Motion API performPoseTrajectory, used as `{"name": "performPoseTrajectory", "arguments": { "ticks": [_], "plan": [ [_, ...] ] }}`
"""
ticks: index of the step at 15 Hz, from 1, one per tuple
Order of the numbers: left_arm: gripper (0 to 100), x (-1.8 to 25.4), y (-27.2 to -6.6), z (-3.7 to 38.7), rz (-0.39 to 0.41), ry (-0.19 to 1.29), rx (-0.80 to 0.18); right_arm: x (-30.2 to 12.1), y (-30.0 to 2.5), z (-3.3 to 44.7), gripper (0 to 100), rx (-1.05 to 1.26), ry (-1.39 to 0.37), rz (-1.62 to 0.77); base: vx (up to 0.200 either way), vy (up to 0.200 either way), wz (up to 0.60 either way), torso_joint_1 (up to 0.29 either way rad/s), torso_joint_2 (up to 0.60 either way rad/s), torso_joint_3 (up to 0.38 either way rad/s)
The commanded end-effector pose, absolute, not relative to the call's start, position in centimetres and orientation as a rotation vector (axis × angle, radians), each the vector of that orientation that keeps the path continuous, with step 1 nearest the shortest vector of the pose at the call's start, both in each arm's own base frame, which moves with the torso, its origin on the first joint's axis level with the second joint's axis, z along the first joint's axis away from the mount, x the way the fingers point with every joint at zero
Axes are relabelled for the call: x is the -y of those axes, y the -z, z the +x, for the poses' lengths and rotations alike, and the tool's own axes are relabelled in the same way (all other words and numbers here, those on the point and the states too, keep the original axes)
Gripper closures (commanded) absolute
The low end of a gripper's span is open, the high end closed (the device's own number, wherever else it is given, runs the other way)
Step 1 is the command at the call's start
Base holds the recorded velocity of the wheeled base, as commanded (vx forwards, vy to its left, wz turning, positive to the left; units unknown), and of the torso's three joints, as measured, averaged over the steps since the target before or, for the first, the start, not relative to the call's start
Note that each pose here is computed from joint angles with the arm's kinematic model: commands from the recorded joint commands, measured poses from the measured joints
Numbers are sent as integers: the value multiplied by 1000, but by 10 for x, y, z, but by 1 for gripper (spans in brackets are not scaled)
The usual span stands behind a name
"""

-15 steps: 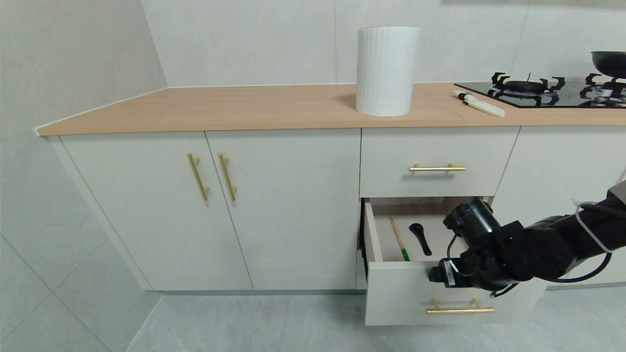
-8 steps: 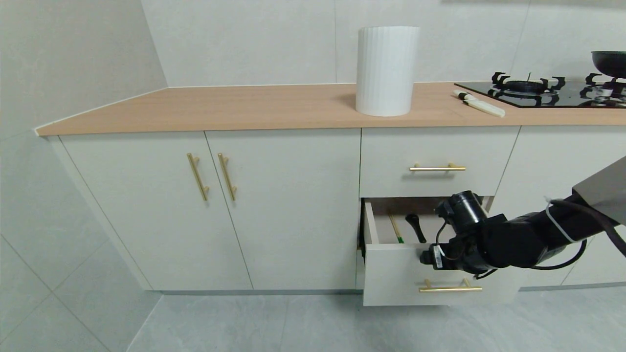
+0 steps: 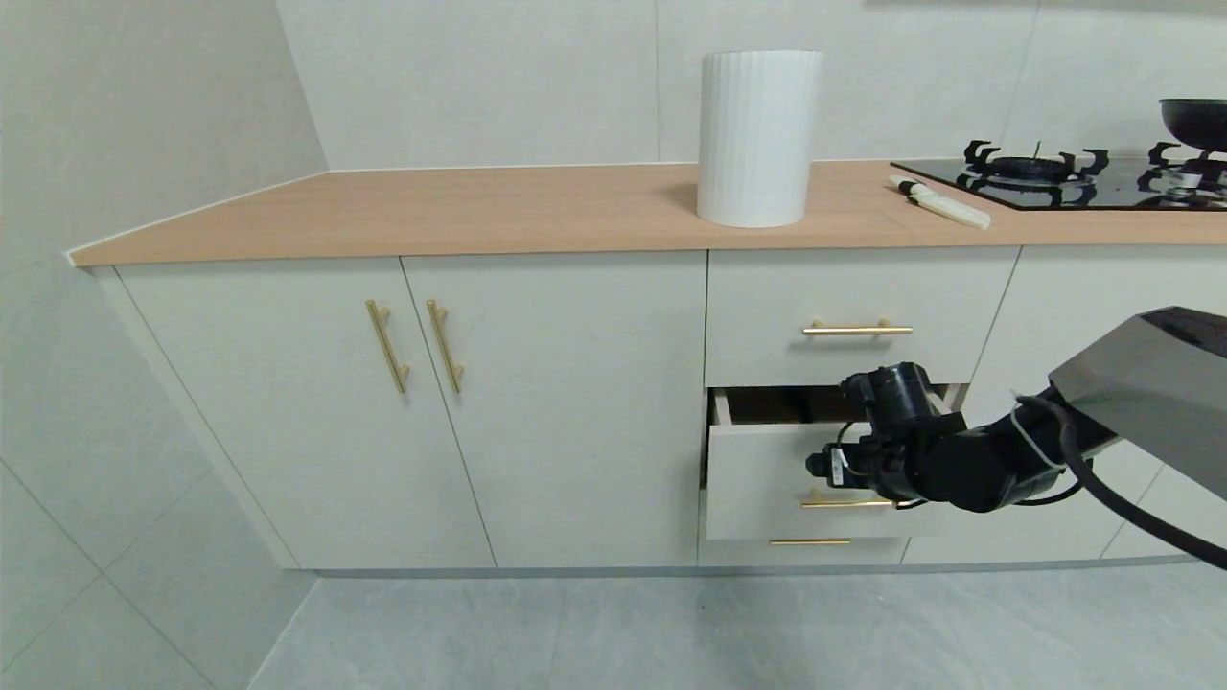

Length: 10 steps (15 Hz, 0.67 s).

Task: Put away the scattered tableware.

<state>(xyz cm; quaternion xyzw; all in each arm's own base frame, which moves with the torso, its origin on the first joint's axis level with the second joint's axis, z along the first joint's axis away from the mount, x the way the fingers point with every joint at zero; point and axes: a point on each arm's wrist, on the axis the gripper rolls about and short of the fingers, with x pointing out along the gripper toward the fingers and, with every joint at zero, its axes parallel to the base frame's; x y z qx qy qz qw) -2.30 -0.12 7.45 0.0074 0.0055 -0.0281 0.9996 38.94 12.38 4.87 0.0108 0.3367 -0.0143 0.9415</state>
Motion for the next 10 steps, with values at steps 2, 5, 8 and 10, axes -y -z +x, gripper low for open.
{"name": "performPoseTrajectory", "arguments": {
  "ticks": [2, 5, 8, 10],
  "plan": [
    [0, 1, -74, -23, 15, 57, -12, -114, -24, 400, 0, -690, 58, 33, 0, 0, 0, 0, 0, 0],
    [0, 1, -74, -23, 15, 57, -12, -110, -13, 410, 0, -620, 65, 60, 0, 0, 0, 0, 0, 0],
    [0, 1, -74, -23, 15, 57, -12, -111, -4, 412, 0, -601, 63, 64, 0, 0, 0, 0, 0, 0],
    [0, 1, -74, -23, 15, 57, -12, -110, -4, 414, 0, -589, 78, 66, 0, 0, 0, 0, 0, 0]
  ]
}}
